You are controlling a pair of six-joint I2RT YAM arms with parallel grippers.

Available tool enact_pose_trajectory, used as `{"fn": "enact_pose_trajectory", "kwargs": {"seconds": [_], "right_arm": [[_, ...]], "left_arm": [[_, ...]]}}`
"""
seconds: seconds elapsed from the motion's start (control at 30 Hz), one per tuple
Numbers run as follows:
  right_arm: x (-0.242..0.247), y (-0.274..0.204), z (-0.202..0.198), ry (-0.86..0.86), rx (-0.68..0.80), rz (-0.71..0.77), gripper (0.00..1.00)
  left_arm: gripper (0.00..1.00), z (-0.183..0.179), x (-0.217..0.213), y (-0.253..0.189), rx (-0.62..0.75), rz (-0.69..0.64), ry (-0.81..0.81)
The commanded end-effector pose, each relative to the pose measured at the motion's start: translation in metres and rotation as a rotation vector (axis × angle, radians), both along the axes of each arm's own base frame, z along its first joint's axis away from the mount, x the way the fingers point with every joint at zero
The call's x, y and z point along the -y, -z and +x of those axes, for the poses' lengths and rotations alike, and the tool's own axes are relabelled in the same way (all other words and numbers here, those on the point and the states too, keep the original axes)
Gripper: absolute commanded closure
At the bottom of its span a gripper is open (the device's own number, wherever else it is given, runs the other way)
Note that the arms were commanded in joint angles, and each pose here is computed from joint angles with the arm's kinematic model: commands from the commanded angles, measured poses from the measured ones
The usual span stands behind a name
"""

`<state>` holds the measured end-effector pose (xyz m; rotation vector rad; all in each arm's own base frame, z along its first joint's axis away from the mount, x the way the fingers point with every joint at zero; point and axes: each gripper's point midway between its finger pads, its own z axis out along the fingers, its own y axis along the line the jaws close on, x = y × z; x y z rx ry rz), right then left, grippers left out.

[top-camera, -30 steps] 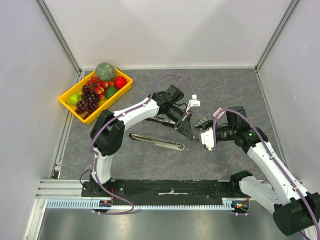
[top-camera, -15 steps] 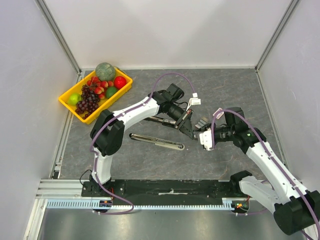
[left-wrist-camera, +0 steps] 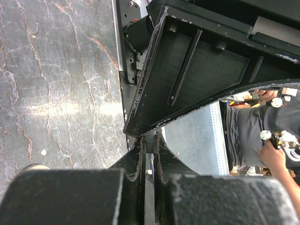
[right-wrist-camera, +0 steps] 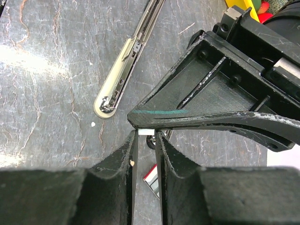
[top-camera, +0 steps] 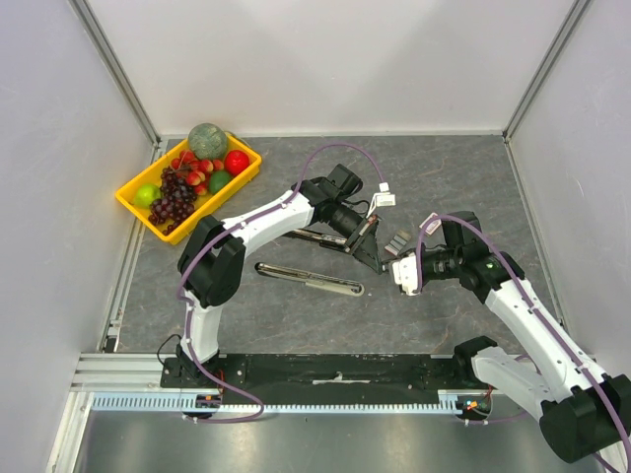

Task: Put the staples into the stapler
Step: Pick up the staple from the center of the board.

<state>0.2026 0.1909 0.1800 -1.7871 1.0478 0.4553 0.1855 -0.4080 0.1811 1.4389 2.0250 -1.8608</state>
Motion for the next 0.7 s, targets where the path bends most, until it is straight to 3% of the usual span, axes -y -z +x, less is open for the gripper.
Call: {"fn": "enact_pose_trajectory", "kwargs": {"seconds": [0.0, 0.17, 0.27, 0.37, 0.67], "right_arm": [[-0.0054, -0.0061, -0.0019, -0.029, 0.028, 0.021, 0.73], [-0.0037, -0.0038, -0.0022, -0.025, 0.034, 0.004, 0.74], [-0.0010, -0.0027, -0.0024, -0.023, 0.044, -0.014, 0.63], [-0.0009, -0.0053, -0.0036, -0.026, 0.049, -0.014, 0.60], [-0.0022, -0.0066, -0.0028, -0.022, 0.047, -0.002, 0.67]], "left_arm": [[0.93, -0.0004, 0.0068, -0.0164, -0.014, -0.045, 0.022], [0.91, 0.0003, 0.0066, -0.0149, -0.019, -0.041, 0.020], [0.90, 0.0018, 0.0065, -0.0129, -0.016, -0.034, 0.013], [0.90, 0.0022, 0.0068, -0.0122, -0.016, -0.032, 0.012], [0.90, 0.0021, 0.0074, -0.0109, -0.015, -0.029, 0.012]]}}
